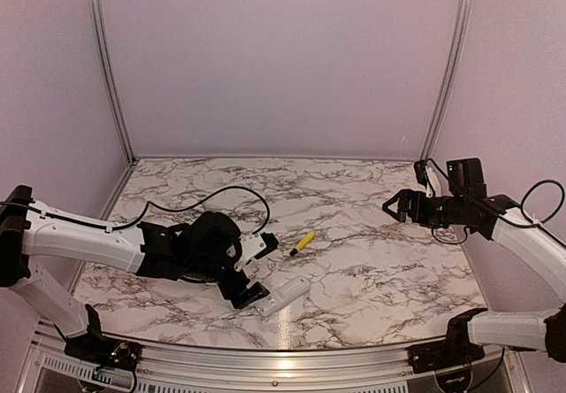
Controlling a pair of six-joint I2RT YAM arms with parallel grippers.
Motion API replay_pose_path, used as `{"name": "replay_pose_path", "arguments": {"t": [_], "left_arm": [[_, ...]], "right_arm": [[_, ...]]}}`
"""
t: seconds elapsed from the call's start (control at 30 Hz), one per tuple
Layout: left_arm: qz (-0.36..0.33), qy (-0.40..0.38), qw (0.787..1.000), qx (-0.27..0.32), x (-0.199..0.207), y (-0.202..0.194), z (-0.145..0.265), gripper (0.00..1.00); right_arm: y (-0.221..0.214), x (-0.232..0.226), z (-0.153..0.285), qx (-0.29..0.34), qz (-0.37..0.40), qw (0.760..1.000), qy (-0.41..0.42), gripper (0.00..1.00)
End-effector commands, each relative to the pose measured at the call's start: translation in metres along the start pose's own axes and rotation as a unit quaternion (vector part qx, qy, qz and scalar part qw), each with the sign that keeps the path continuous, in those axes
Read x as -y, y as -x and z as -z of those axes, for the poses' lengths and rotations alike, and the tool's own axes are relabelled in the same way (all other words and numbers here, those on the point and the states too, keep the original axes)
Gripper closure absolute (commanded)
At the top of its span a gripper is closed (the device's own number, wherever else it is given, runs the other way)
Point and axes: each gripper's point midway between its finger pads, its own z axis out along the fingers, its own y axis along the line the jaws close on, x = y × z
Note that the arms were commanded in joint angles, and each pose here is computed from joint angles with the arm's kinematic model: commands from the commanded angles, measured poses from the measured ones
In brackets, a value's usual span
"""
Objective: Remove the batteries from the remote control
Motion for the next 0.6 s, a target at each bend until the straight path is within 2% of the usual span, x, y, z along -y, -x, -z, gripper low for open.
{"name": "replay_pose_path", "arguments": {"t": [0.0, 0.57], "left_arm": [[-0.001, 0.019, 1.000, 0.002, 0.003, 0.008, -0.013, 0.01], [0.015, 0.006, 0.998, -0.053, 0.028, -0.018, -0.053, 0.01]], "right_arm": [[-0.007, -0.001, 0.001, -0.010, -0.007, 1.000, 0.000, 0.02], [-0.018, 0.000, -0.001, -0.035, -0.013, 0.999, 0.002, 0.02]]}}
